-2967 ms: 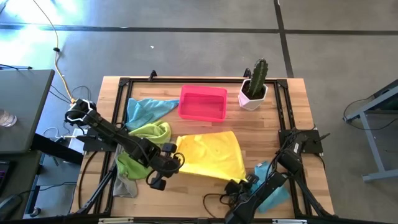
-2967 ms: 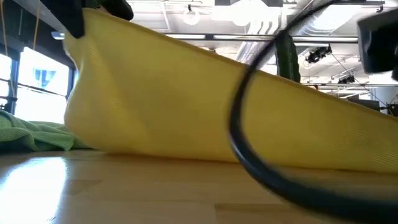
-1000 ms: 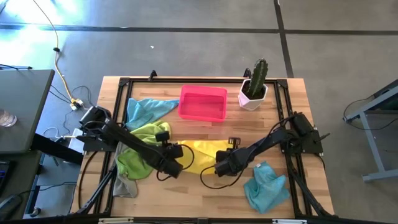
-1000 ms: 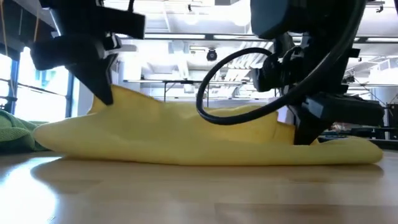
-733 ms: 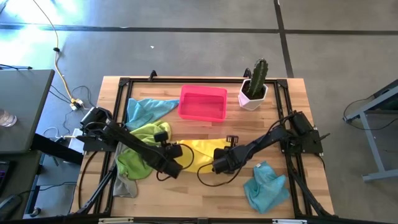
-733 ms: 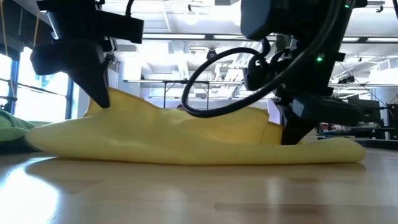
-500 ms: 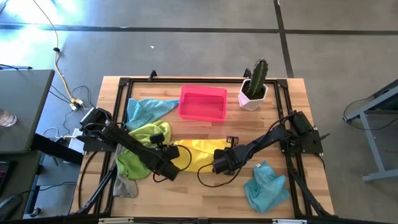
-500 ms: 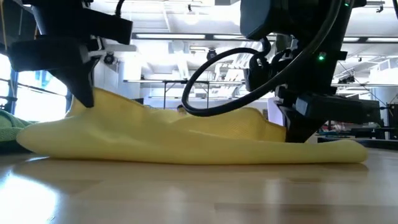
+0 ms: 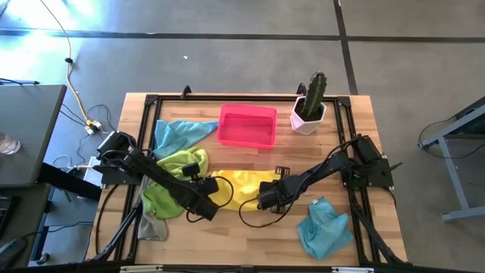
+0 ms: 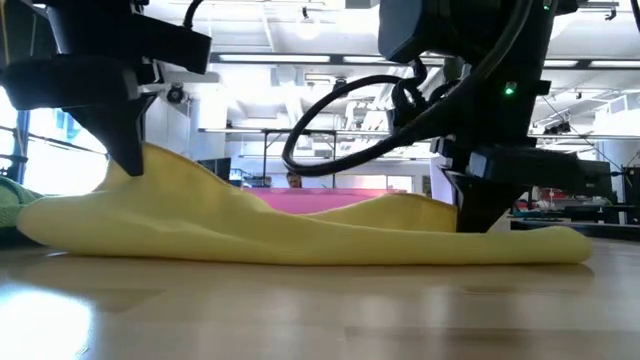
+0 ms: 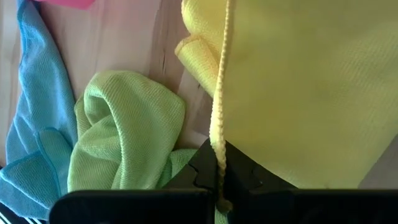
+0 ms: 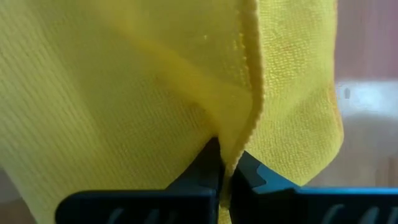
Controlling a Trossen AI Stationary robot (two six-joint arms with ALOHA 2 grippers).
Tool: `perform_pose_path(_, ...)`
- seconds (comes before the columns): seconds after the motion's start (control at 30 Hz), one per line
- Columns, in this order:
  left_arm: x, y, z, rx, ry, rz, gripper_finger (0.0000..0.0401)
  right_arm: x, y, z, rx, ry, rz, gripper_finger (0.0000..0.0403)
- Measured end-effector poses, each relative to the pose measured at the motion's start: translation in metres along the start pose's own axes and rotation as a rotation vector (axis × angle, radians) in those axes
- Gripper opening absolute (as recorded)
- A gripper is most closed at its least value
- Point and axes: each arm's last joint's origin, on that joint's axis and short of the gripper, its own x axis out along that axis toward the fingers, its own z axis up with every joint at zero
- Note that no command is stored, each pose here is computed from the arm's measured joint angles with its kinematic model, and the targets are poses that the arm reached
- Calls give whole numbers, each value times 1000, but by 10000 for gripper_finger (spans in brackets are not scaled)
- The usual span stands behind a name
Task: Fold microfiber towels
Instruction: Fold the yellow microfiber cloth on the table
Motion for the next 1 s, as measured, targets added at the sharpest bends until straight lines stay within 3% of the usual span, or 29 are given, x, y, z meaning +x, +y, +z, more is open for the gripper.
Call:
perform_pose_path(0.53, 2, 8, 7, -59, -138, 137, 0, -17, -20, 9, 0, 57, -157, 1)
perform_pose_path(1.0, 14, 26, 23, -111, -95, 163, 0, -1, -54, 13, 125, 125, -193, 1)
